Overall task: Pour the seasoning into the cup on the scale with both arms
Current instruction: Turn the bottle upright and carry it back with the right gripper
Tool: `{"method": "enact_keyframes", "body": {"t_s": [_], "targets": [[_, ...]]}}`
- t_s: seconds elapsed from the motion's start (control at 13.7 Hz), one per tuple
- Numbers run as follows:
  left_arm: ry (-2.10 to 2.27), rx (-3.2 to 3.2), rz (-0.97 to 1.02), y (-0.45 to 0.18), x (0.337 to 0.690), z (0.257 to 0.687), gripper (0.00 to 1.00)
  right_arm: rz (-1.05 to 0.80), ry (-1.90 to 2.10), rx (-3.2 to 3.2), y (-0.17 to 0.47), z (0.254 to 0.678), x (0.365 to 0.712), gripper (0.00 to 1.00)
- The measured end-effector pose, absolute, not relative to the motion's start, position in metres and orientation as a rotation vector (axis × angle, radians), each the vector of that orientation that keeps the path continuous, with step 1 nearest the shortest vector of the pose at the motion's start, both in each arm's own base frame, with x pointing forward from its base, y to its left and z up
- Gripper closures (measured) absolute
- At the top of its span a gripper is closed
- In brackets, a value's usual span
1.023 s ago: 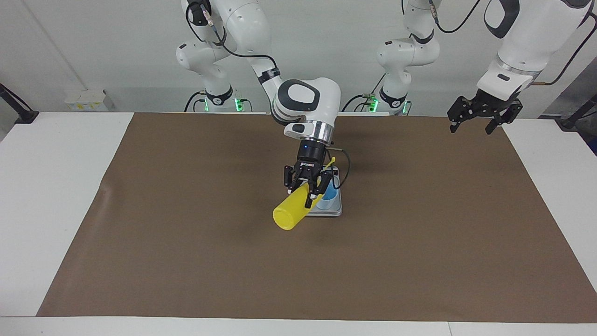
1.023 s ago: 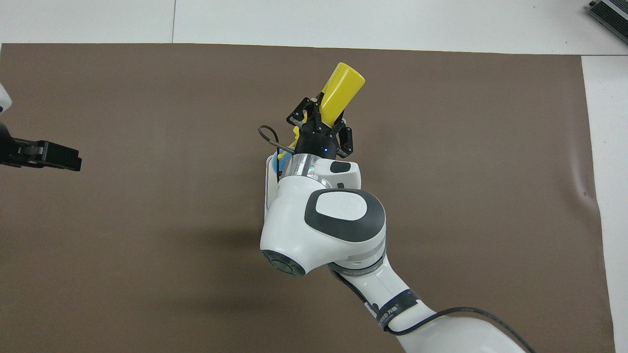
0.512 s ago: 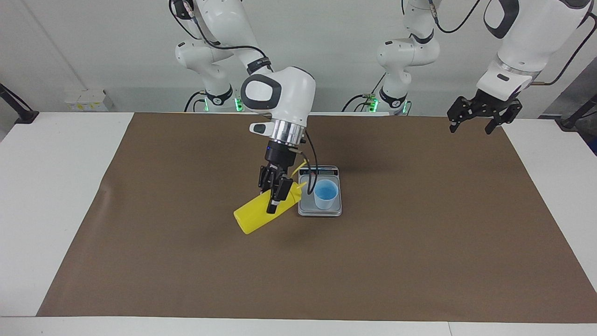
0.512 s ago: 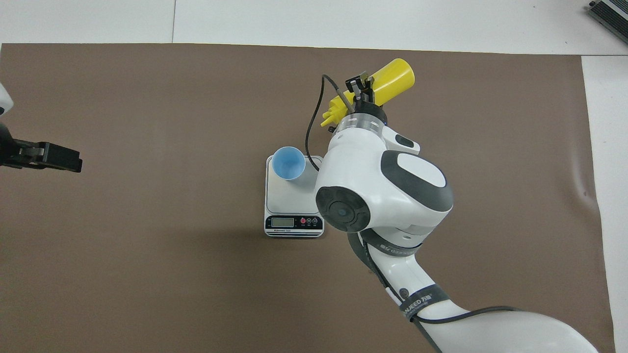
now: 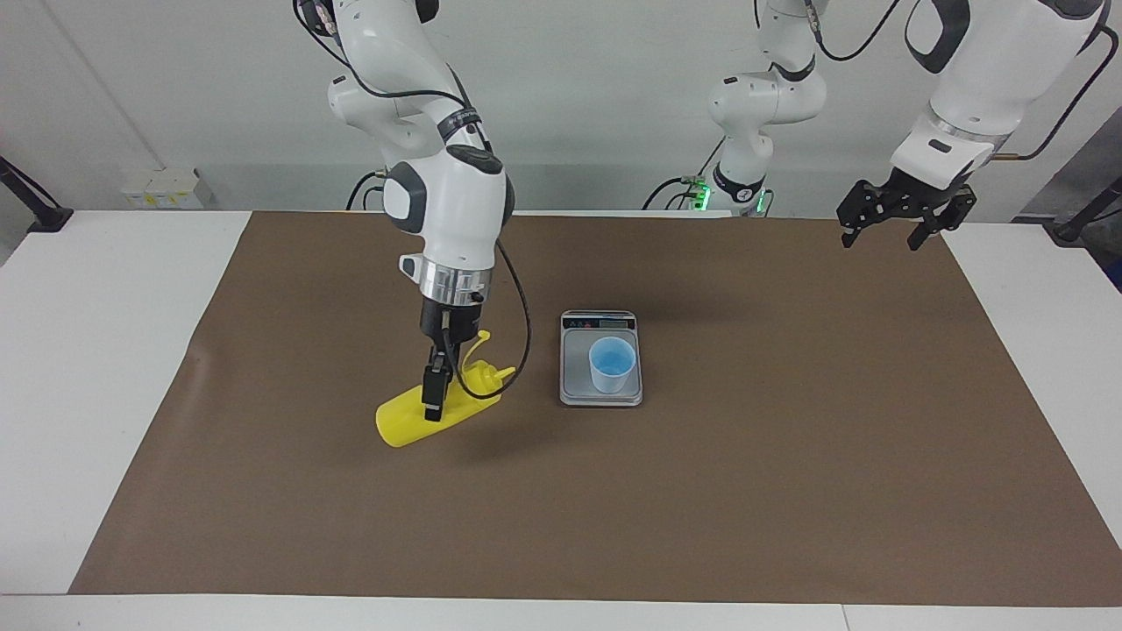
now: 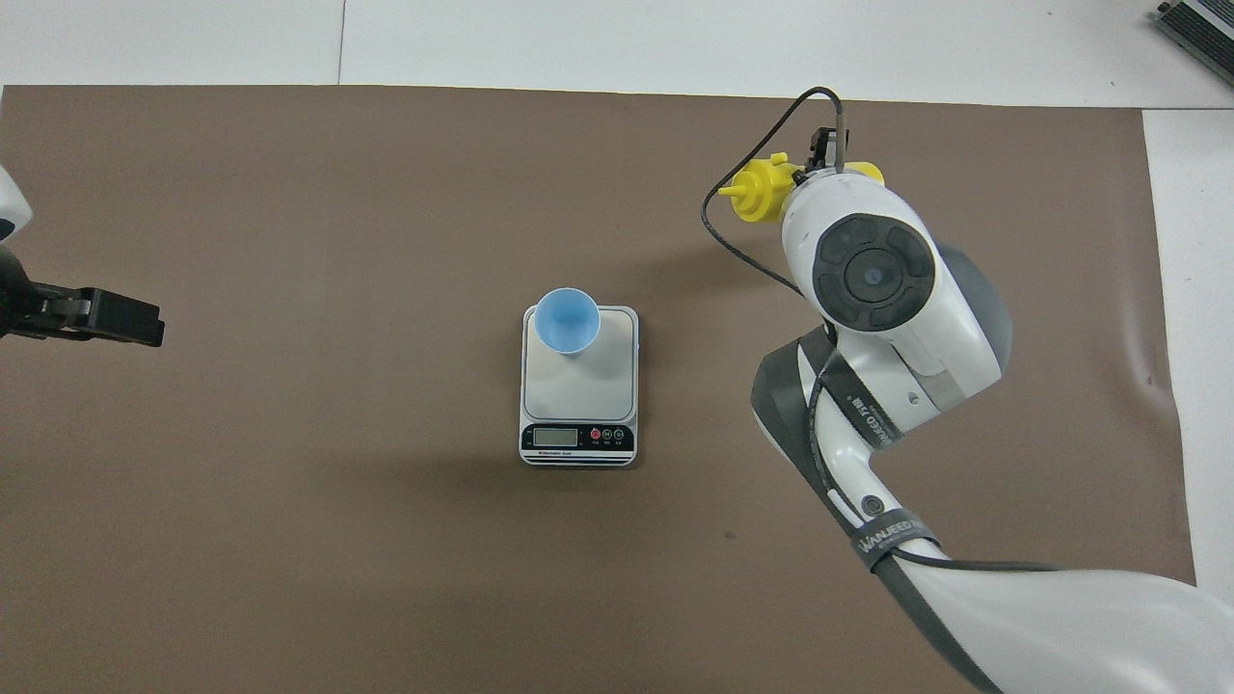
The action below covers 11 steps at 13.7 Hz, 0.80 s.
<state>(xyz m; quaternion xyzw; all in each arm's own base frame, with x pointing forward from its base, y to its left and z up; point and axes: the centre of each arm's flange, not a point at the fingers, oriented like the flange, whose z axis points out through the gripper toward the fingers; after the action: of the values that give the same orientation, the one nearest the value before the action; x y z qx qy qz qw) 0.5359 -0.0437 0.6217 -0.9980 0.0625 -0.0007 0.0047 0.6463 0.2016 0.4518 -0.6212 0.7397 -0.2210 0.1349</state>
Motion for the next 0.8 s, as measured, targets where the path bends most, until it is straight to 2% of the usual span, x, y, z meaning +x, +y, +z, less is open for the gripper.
{"method": "enact_keyframes", "body": {"t_s": [0.29,0.8], "targets": [[0.199,-3.126,-0.004,-0.045,0.536,0.622,0.00,-0.387,2.259,-1.701,0.166,0.443,0.653,0.48],[0.199,-3.126,-0.006,-0.045,0.536,0.623,0.00,0.020,2.265,-1.729,0.058,0.424,0.657,0.48]]}}
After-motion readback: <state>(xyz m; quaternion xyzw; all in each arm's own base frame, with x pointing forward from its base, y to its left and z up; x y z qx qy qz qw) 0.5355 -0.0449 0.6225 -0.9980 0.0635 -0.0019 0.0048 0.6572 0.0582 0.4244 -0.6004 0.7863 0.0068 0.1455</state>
